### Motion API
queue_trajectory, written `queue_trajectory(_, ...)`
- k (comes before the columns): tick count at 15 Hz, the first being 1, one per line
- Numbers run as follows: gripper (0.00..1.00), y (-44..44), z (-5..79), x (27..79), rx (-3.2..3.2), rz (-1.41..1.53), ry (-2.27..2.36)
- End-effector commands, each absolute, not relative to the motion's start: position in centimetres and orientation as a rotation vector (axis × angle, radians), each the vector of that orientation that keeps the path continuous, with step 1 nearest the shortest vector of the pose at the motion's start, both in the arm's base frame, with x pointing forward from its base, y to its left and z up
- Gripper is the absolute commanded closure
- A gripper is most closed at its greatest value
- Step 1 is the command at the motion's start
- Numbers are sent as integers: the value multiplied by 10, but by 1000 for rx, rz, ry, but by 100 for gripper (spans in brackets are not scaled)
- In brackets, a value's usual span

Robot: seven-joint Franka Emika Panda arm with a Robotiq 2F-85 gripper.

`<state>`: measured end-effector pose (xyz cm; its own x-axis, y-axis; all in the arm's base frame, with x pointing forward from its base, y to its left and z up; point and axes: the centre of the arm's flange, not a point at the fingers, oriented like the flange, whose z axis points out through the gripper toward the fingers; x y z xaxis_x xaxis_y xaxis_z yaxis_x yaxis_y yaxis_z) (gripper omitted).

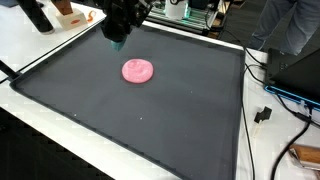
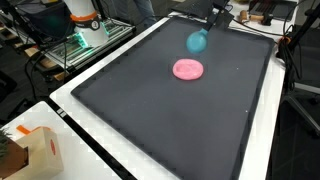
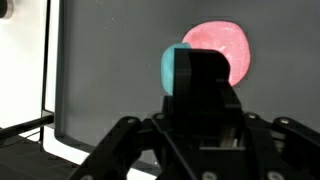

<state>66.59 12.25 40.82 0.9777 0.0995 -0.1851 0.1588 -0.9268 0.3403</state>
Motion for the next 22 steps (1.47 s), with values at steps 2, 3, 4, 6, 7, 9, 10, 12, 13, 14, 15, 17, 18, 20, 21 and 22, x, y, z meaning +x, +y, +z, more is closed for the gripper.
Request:
queue_trajectory(2, 75, 95, 434, 651, 2942, -259, 247)
queue_trajectory(3, 75, 90, 439, 650, 2972, -257, 255)
queue_trajectory(4, 75, 86, 443, 649, 2996, -254, 259)
queue_trajectory(6, 75, 78, 452, 645, 3045, -264, 273)
queue_trajectory(7, 75, 76, 456, 644, 3069, -261, 286)
queue_trajectory(9, 75, 71, 463, 641, 3107, -256, 306)
queue_trajectory(10, 75, 68, 465, 640, 3119, -261, 307)
queue_trajectory(12, 75, 65, 469, 637, 3133, -240, 326)
queue_trajectory(13, 50, 71, 467, 655, 3099, -238, 298)
queue_trajectory(14, 50, 70, 469, 653, 3103, -236, 301)
queue_trajectory(15, 50, 69, 470, 653, 3105, -234, 306)
queue_trajectory(17, 50, 68, 471, 652, 3105, -233, 308)
queue_trajectory(18, 50, 69, 471, 652, 3105, -234, 309)
queue_trajectory(20, 50, 69, 470, 651, 3105, -239, 311)
queue_trajectory(21, 50, 69, 469, 651, 3105, -241, 311)
queue_trajectory(22, 75, 69, 469, 651, 3105, -242, 311)
